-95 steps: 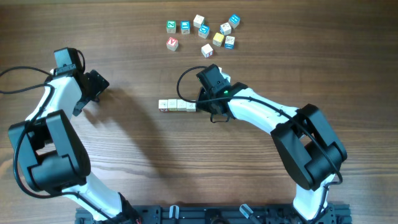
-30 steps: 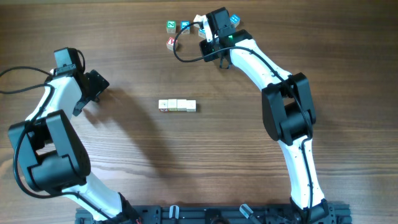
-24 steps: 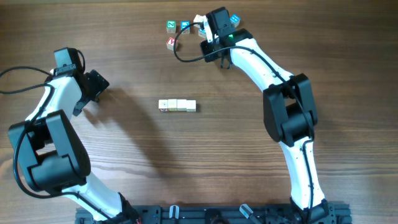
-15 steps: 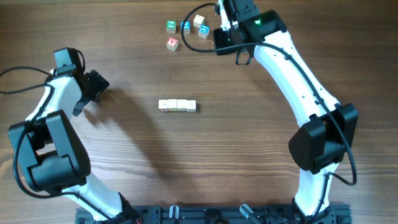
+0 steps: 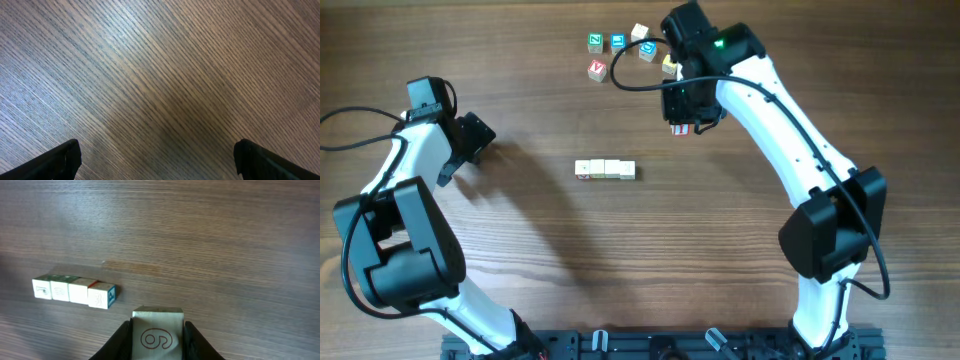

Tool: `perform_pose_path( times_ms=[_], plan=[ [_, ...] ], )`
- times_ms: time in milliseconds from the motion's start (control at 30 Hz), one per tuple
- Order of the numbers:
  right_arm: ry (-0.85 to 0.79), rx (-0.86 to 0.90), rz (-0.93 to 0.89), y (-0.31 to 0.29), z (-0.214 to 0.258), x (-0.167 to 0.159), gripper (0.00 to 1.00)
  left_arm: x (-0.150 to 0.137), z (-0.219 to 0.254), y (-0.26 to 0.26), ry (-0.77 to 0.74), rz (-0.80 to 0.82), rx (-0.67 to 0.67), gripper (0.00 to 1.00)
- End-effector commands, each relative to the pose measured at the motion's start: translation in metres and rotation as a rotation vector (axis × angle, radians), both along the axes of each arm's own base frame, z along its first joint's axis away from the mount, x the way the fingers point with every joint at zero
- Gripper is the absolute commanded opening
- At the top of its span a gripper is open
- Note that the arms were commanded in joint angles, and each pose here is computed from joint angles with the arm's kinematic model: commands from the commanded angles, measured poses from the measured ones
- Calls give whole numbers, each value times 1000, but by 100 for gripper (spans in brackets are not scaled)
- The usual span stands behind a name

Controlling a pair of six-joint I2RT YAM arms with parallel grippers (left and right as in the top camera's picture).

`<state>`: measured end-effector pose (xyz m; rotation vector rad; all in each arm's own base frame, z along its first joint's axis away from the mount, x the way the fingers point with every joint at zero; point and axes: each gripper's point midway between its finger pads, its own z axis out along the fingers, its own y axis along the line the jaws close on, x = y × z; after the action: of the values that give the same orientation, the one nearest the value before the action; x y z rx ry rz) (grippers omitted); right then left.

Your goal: Form a horizontal line

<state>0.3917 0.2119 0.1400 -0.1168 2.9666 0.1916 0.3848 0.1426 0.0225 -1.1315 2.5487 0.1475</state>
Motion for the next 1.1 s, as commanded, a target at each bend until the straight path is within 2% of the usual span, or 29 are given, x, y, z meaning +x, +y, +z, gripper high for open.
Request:
perform_pose_path(
  times_ms=[0, 133, 433, 733, 867, 1067],
  plan=[
    [82, -13, -48, -3, -35, -13, 22, -2, -4, -1, 8, 7, -6, 100],
    [132, 54, -33, 7, -77, -25, 22, -2, -4, -1, 8, 7, -6, 100],
    [83, 96, 3, 28, -121, -32, 23, -2, -4, -1, 8, 7, -6, 100],
    [77, 99, 16, 34, -120, -34, 37, -2, -4, -1, 8, 7, -6, 100],
    [72, 98, 16, 34, -120, -33, 49, -2, -4, -1, 8, 7, -6, 100],
    [-79, -14, -38, 15, -118, -2, 54, -2, -4, -1, 8, 7, -6, 100]
  ],
)
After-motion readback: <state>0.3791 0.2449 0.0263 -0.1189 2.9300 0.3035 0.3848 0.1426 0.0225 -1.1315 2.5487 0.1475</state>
